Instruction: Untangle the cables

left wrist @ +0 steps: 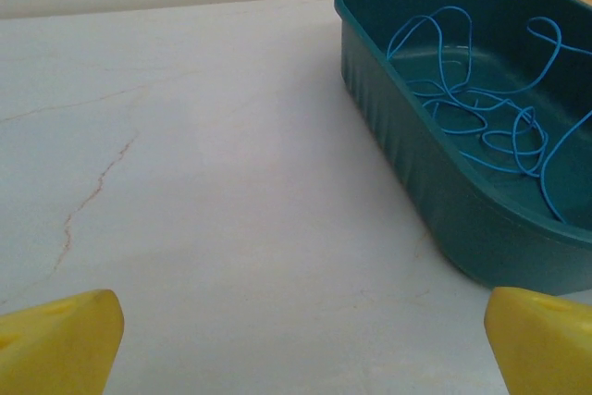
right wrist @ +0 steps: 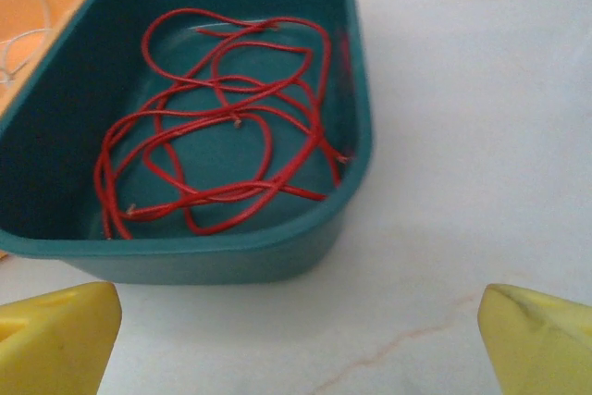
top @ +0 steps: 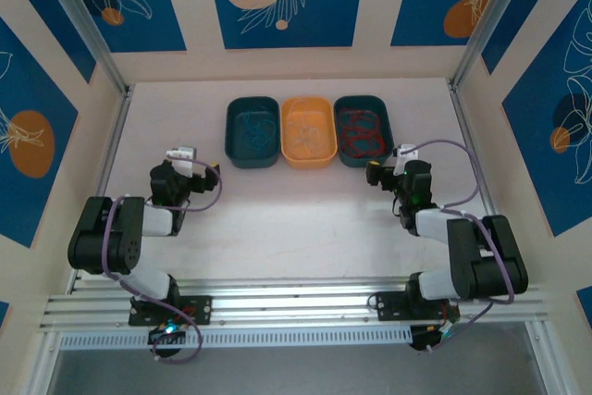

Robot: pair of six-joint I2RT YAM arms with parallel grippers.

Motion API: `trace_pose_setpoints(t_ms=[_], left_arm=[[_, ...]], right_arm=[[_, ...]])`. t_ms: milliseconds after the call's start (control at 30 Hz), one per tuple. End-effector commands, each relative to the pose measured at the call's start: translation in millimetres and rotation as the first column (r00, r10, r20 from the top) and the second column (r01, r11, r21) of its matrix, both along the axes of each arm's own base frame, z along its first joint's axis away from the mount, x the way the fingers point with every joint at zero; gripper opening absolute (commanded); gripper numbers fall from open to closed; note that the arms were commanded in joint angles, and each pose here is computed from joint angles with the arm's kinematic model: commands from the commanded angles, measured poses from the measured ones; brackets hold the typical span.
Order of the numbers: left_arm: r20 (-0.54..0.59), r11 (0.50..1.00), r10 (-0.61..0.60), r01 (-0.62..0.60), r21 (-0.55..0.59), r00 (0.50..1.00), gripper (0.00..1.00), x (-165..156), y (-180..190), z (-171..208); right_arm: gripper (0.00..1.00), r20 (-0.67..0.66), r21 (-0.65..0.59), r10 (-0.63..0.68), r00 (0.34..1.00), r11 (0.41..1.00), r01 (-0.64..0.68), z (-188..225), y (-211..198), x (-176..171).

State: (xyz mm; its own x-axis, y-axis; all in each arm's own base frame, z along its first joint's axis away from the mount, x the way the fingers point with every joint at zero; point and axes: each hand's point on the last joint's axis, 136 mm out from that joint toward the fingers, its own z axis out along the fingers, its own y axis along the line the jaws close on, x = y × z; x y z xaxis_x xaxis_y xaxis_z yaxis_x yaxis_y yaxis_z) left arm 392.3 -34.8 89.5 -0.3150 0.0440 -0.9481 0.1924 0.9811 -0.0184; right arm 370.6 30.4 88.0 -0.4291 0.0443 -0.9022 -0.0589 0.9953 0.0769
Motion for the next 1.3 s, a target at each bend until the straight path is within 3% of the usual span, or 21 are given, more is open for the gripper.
trace_pose_setpoints(t_ms=[0, 167, 300, 1267], left_arm=[[0.011, 1.000, 0.016, -0.016, 0.005, 1.000, 1.00, 0.8, 5.5, 4.1], [0.011, 1.000, 0.015, -0.015, 0.007, 1.000, 1.00, 0.8, 5.3, 4.1], [0.011, 1.000, 0.016, -0.016, 0.008, 1.000, 1.00, 0.9, 5.5, 4.2], [0.008, 1.000, 0.016, -0.016, 0.008, 1.000, 1.00, 1.0, 5.5, 3.5]], right_arm=[[0.99, 0.117, -0.017, 0.090, 0.989, 0.996, -0.089, 17.9, 11.2, 15.1], [0.99, 0.101, 0.017, 0.116, 0.988, 0.993, -0.118, 8.1, 10.9, 17.3], [0.99, 0.061, 0.083, 0.054, 0.997, 0.995, -0.059, 6.6, -5.2, 25.3], [0.99, 0.054, 0.058, 0.055, 0.997, 0.997, -0.058, 5.9, -2.3, 26.0]])
